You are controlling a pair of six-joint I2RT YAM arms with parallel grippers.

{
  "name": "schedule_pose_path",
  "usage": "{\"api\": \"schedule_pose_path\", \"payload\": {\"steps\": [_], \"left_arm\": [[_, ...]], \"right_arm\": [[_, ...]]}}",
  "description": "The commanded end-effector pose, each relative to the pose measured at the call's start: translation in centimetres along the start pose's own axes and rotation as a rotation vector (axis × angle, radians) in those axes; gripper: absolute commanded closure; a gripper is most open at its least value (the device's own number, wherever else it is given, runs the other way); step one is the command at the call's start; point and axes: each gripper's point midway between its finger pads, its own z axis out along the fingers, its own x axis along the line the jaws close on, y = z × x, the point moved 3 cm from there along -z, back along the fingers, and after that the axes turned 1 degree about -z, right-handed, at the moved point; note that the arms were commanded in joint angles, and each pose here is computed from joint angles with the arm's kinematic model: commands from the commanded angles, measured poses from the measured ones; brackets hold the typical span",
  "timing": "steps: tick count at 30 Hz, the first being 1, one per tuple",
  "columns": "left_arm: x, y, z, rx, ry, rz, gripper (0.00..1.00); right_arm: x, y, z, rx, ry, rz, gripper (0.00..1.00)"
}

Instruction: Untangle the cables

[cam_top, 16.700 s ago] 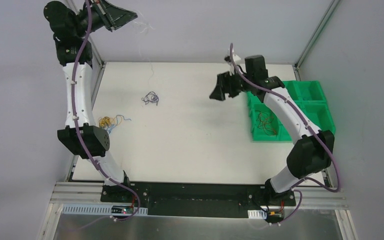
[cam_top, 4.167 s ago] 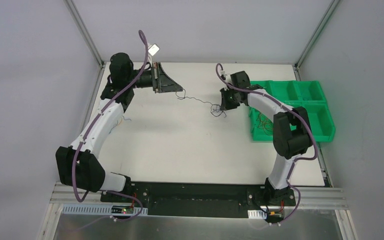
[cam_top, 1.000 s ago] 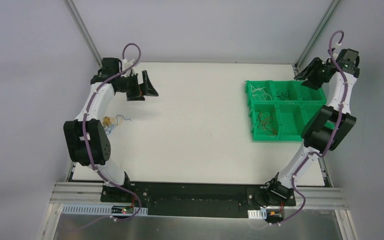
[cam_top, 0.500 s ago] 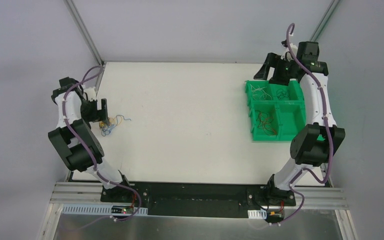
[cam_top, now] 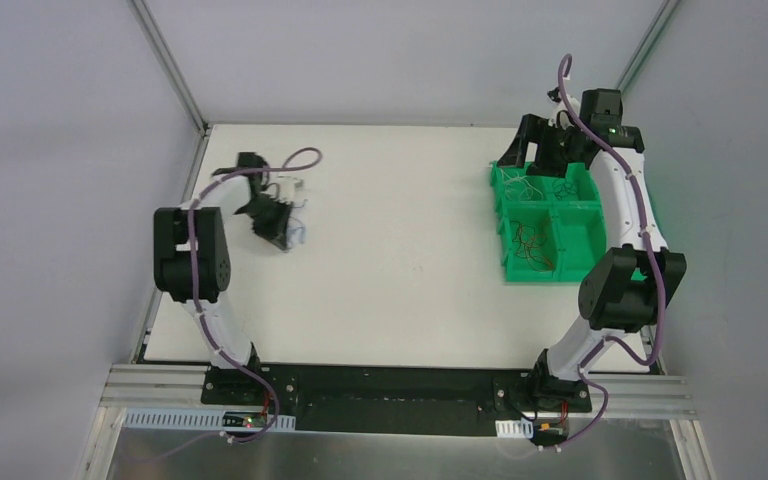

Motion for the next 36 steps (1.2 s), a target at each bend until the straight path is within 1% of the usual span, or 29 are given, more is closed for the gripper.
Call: {"api": "schedule_pose_path", "payload": {"steps": [1,3,4,5,6,7,8,9,10,11,13,15,17,18,20,23,25,27,30,33,36], "left_arm": [[-14.9,0.9,2.3,0.044,-0.328,0.243,1.0],[-20.2,0.6,2.4,0.065,-0.394,0.38,1.0],[-22.1,0.5,2.1,0.064,-0.43,0.421,1.0],[-23.4,0.6,1.5,0.053,-0.465,0.435,1.0],[-24.2,1.0,0.9,0.039,-0.495,0.418,1.0],[-24.3,1.6,0.3,0.021,-0.498,0.393,0.88],[-24.3,2.2,-0.3,0.009,-0.51,0.365,0.68],[-24.0,2.8,-1.0,-0.01,-0.53,0.336,0.51],[-23.6,3.5,-1.6,-0.032,-0.54,0.307,0.41],[-23.2,4.1,-2.1,-0.052,-0.545,0.288,0.38],[-22.5,5.0,-2.6,-0.078,-0.545,0.265,0.37],[-22.5,5.4,-2.8,-0.086,-0.56,0.251,0.38],[-23.2,5.3,-2.9,-0.078,-0.606,0.233,0.39],[-23.6,5.2,-2.9,-0.069,-0.635,0.216,0.39],[-24.1,4.8,-2.7,-0.052,-0.679,0.162,0.38],[-24.0,4.3,-2.4,-0.055,-0.716,0.083,0.37],[-23.5,4.3,-2.4,-0.079,-0.722,0.039,0.35],[-22.6,4.3,-2.6,-0.103,-0.715,-0.022,0.32],[-20.3,5.0,-2.7,-0.154,-0.686,-0.149,0.3],[-17.3,6.0,-2.9,-0.214,-0.664,-0.293,0.3],[-15.8,6.4,-3.5,-0.256,-0.644,-0.35,0.3]], "right_arm": [[1.6,-0.3,-1.6,-0.016,0.043,-0.035,0.12],[1.8,-0.3,-1.6,-0.012,0.052,-0.036,0.13],[1.9,-0.4,-1.5,-0.006,0.057,-0.034,0.13],[2.1,-0.6,-1.5,-0.001,0.064,-0.034,0.13],[2.2,-0.8,-1.5,0.008,0.071,-0.032,0.13],[2.4,-1.1,-1.4,0.02,0.081,-0.03,0.14],[2.8,-1.5,-1.3,0.034,0.101,-0.03,0.14],[3.1,-2.1,-1.0,0.055,0.116,-0.028,0.14],[3.4,-2.7,-0.8,0.078,0.132,-0.026,0.15],[3.8,-3.5,-0.5,0.105,0.152,-0.028,0.17],[4.6,-5.4,0.4,0.17,0.188,-0.03,0.19],[5.5,-8.1,1.3,0.263,0.228,-0.045,0.23],[6.2,-10.8,2.0,0.358,0.261,-0.069,0.26],[6.8,-12.3,2.2,0.411,0.287,-0.09,0.3],[7.3,-14.9,2.3,0.511,0.321,-0.109,0.35],[7.6,-18.6,2.0,0.651,0.351,-0.167,0.35],[8.0,-20.5,1.8,0.73,0.374,-0.25,0.32],[8.2,-22.0,1.9,0.774,0.385,-0.352,0.26],[8.2,-23.8,3.2,0.785,0.373,-0.493,0.2],[7.8,-25.6,5.2,0.813,0.338,-0.594,0.19],[7.7,-26.7,7.6,0.815,0.3,-0.684,0.22]]}}
